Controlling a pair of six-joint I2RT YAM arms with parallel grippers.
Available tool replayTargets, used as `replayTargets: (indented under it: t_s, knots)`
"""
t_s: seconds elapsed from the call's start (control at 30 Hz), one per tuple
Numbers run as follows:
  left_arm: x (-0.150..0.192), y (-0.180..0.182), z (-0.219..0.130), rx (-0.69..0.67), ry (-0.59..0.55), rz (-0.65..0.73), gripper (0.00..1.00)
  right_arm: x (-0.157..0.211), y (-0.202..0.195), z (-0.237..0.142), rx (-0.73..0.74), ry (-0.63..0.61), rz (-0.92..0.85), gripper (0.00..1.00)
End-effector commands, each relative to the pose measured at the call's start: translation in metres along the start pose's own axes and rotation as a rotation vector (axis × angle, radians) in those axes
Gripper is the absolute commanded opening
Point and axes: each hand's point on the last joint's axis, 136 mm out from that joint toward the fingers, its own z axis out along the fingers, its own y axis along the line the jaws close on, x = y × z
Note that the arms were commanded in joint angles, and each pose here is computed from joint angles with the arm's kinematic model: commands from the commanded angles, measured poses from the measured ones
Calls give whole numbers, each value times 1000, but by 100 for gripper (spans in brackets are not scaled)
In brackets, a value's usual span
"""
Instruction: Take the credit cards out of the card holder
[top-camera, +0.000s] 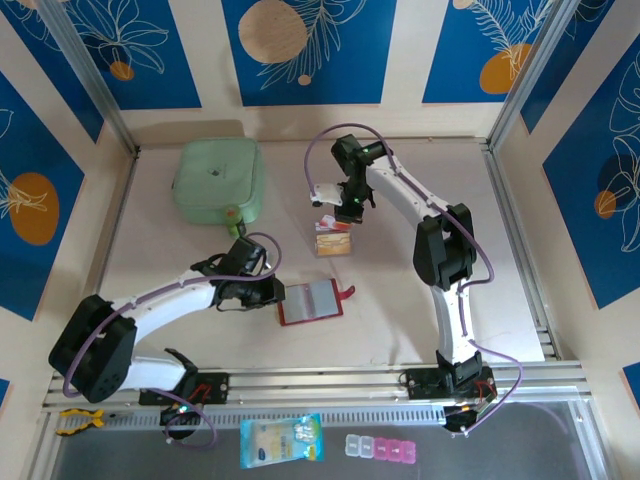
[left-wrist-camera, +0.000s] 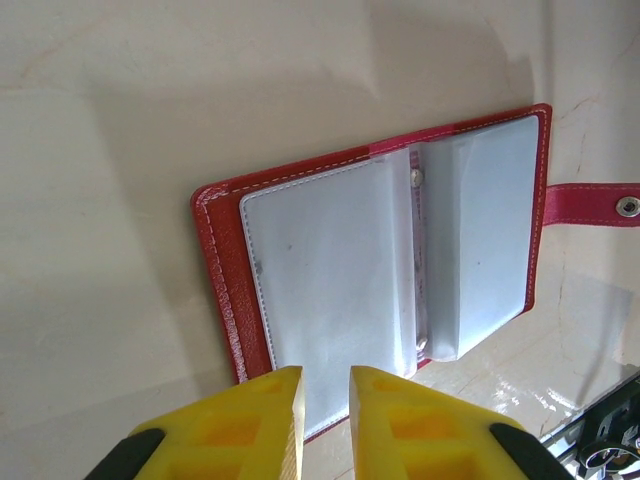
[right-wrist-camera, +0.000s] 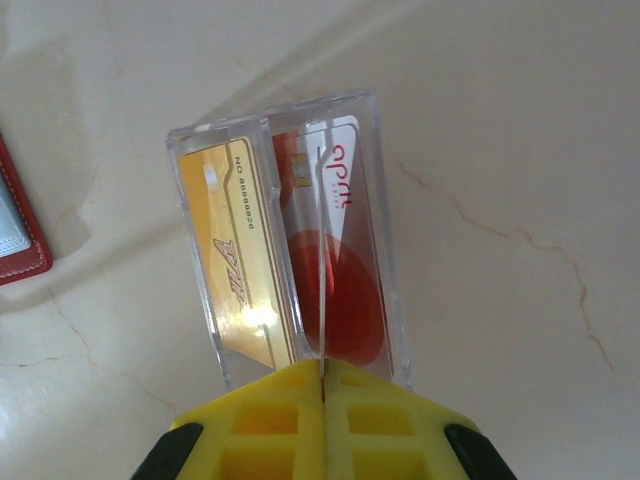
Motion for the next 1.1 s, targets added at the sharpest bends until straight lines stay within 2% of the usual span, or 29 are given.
replayTargets:
  t_s: [0.0, 0.07, 0.27, 0.47, 0.57, 0.73, 0.77, 0.8, 0.83, 0.87, 0.9, 1.07]
  knots:
    - [1, 8, -3, -19, 3, -23, 20, 1, 23, 6, -90, -6, 7, 0]
    - [1, 8, -3, -19, 2, -22, 20, 2, 25, 10, -100, -2, 11, 0]
    - [-3, 5, -5, -19, -2, -16, 25, -1, 12, 9, -42, -6, 29, 16]
    - [-17, 5, -17, -49, -37, 9, 36, -2, 2, -12, 50, -41, 73, 22]
    - [-27, 9, -24, -71, -68, 18, 48, 0, -1, -26, 98, -86, 122, 28]
    - [-46, 24, -36, -144, -127, 40, 72, 8, 3, -37, 165, -170, 240, 50]
    - [-51, 27, -38, -157, -141, 45, 83, 11, 5, -38, 177, -183, 264, 62]
    - [-55, 30, -40, -168, -150, 47, 88, 14, 5, -39, 197, -195, 284, 81]
    - [-58, 32, -41, -172, -151, 52, 92, 16, 4, -42, 218, -210, 307, 93]
    - [-62, 36, -42, -176, -155, 50, 96, 22, 7, -38, 221, -210, 336, 99]
    - [-66, 39, -44, -182, -161, 46, 100, 27, 8, -36, 234, -220, 364, 99]
    - [-84, 61, -58, -263, -212, 71, 100, 55, 12, -30, 283, -269, 536, 99]
